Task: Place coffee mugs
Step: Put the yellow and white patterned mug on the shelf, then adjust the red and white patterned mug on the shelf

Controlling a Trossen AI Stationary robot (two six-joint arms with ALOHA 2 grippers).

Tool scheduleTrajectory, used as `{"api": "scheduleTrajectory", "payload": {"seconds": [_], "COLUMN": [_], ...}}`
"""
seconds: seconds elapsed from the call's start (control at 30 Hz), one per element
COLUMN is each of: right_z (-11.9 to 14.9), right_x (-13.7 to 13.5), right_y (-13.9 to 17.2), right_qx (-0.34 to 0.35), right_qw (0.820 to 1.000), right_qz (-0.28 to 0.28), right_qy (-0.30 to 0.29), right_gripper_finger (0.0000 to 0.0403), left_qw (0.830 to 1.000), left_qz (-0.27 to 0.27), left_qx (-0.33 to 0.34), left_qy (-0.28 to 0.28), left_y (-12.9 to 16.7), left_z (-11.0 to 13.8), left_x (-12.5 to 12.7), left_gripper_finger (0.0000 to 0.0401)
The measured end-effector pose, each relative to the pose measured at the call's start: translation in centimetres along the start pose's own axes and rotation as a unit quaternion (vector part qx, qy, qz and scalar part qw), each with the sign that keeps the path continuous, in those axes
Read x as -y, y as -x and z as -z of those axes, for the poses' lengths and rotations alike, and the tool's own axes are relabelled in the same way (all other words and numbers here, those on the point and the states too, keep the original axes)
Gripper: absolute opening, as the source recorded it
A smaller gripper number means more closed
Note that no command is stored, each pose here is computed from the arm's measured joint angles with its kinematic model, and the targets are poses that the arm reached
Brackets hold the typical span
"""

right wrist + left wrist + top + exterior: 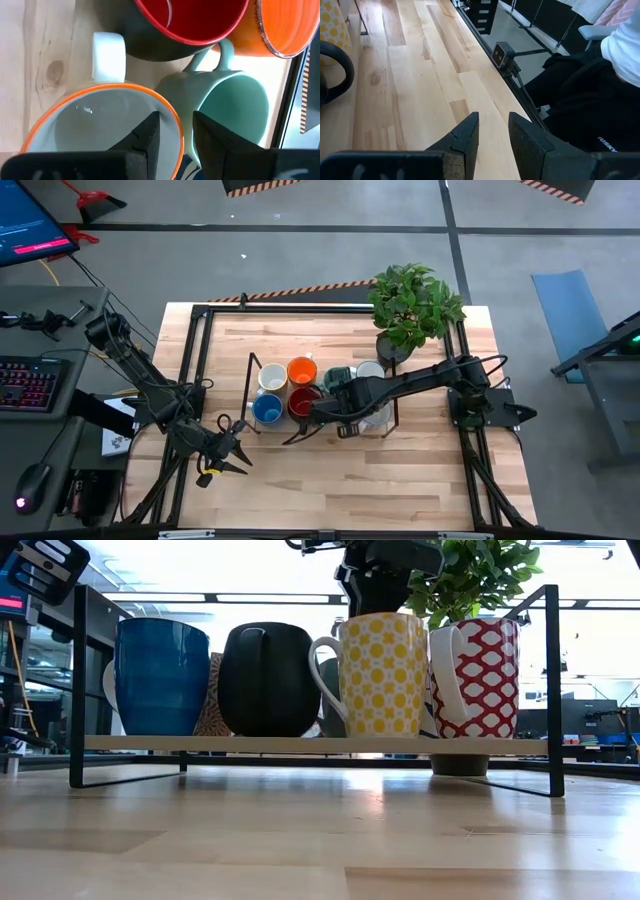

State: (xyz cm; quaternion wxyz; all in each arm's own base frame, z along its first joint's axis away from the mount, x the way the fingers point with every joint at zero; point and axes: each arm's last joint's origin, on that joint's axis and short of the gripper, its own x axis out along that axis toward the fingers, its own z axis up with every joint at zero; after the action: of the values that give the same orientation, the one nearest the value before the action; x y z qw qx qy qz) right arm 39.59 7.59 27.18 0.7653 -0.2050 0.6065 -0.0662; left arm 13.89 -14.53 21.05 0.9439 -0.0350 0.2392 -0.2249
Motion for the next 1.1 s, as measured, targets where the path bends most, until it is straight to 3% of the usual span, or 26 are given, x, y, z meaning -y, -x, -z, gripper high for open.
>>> {"api": "scheduleTrajectory", "payload": {"seconds": [0.2,0.47,0.53,0.67,0.87,0.97,1.1], "right_z": [-0.2,-0.9,-1.0,-0.8,0.7,1.9,3.1], "right_x": [-0.4,-0.4,-0.6,-2.1,-6.4,-8.9,-12.1], "right_y": [1.0,5.9,7.3,9.8,12.3,13.5,15.3], "right_qx": [0.007,0.06,0.075,0.085,0.054,0.032,0.084], "right_qw": [1.0,0.998,0.997,0.984,0.97,0.973,0.986], "right_qz": [0.003,0.004,-0.025,-0.143,-0.238,-0.229,-0.136], "right_qy": [0.008,-0.003,-0.023,-0.057,-0.013,0.007,0.049], "right_gripper_finger": [0.0094,0.0094,0.0094,0.0094,0.0094,0.0094,0.0094], "left_qw": [1.0,1.0,1.0,1.0,0.999,0.999,0.999], "left_qz": [0.0,-0.001,-0.002,-0.005,-0.009,0.001,0.005], "left_qx": [0.0,-0.002,-0.006,-0.016,-0.03,-0.031,-0.031], "left_qy": [0.0,0.0,-0.002,-0.005,0.004,0.014,0.015], "left_y": [0.0,-0.1,-0.2,-0.7,-1.2,-1.2,-1.1], "left_z": [0.0,0.0,0.2,0.5,0.9,0.8,0.8], "left_x": [0.0,0.0,0.0,0.1,0.1,0.2,0.2], "left_gripper_finger": [0.0094,0.0094,0.0094,0.0094,0.0094,0.0094,0.0094]}}
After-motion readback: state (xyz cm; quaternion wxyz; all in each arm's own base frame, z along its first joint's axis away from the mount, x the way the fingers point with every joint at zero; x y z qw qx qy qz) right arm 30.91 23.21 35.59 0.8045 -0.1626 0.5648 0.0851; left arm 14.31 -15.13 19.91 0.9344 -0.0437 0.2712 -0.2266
